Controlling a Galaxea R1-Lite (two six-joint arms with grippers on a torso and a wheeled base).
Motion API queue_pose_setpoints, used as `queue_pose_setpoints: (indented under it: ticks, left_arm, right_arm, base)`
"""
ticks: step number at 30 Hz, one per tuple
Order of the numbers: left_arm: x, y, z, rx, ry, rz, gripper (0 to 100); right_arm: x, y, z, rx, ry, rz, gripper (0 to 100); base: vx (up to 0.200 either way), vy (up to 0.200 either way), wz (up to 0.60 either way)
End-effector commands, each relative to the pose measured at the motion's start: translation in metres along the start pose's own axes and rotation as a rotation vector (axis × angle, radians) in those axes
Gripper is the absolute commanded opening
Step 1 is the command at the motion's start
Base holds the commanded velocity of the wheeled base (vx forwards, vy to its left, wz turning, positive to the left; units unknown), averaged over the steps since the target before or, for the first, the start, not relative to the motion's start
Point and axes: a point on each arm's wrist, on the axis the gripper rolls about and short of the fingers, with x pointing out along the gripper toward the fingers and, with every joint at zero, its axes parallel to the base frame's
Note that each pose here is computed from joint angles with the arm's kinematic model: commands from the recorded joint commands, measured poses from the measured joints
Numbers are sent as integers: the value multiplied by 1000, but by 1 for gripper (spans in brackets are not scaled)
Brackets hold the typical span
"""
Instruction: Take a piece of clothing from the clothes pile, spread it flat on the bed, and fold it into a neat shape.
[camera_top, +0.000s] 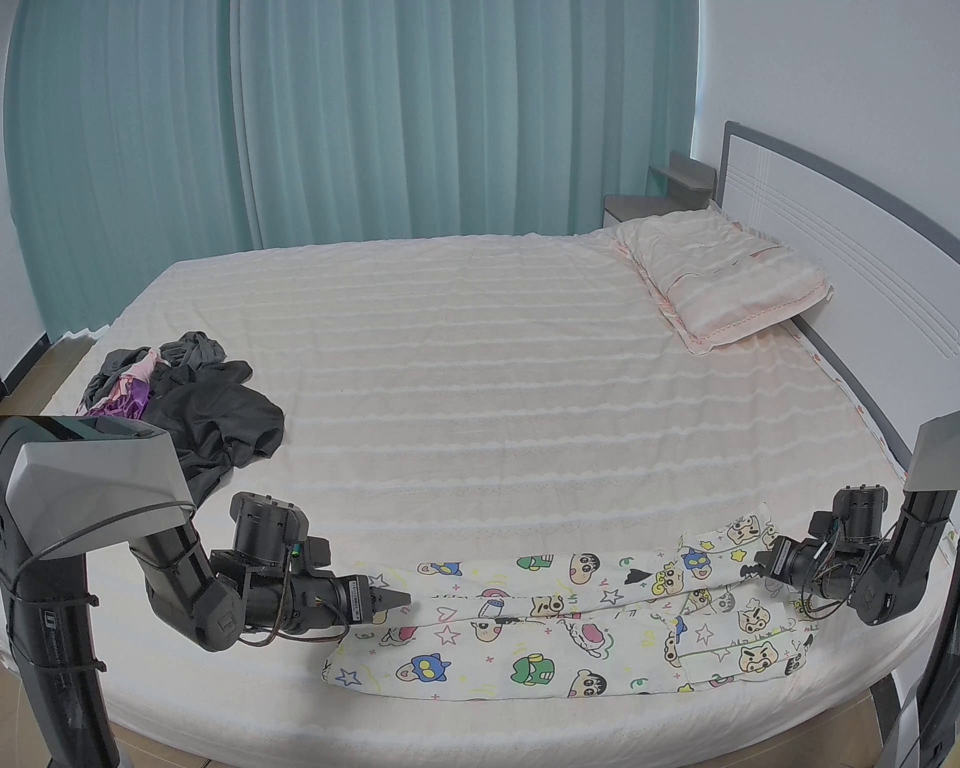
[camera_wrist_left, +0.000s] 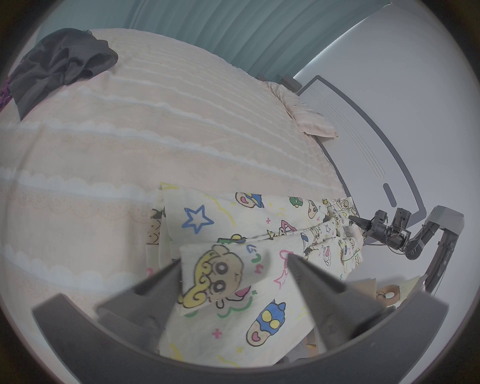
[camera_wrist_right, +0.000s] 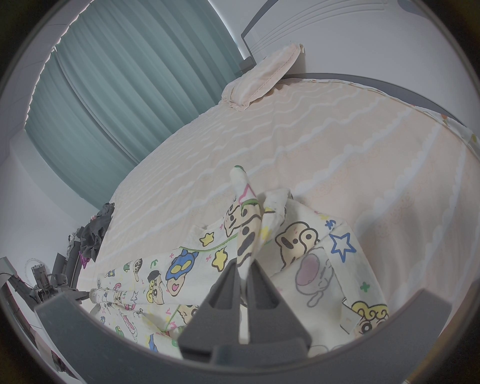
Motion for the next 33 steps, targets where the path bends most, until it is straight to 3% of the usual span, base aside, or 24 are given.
queue_pose_setpoints:
  ticks: [1, 8, 15, 33]
  left_arm:
    - [3, 5, 0, -10, 4, 11, 0]
    - [4, 8, 6, -5, -24, 21, 0]
    - [-6, -9, 37, 39, -161, 19, 0]
    - [-11, -27, 82, 93, -346, 14, 0]
  right_arm:
    - [1, -1, 0, 1, 1, 0, 0]
    - [0, 0, 2, -1, -7, 3, 0]
    - [1, 3, 10, 36, -44, 14, 0]
    - [6, 10, 33, 82, -130, 52, 0]
  base:
    - [0, 0, 0]
    - [0, 0, 0]
    - [0, 0, 0]
    - [0, 0, 0]
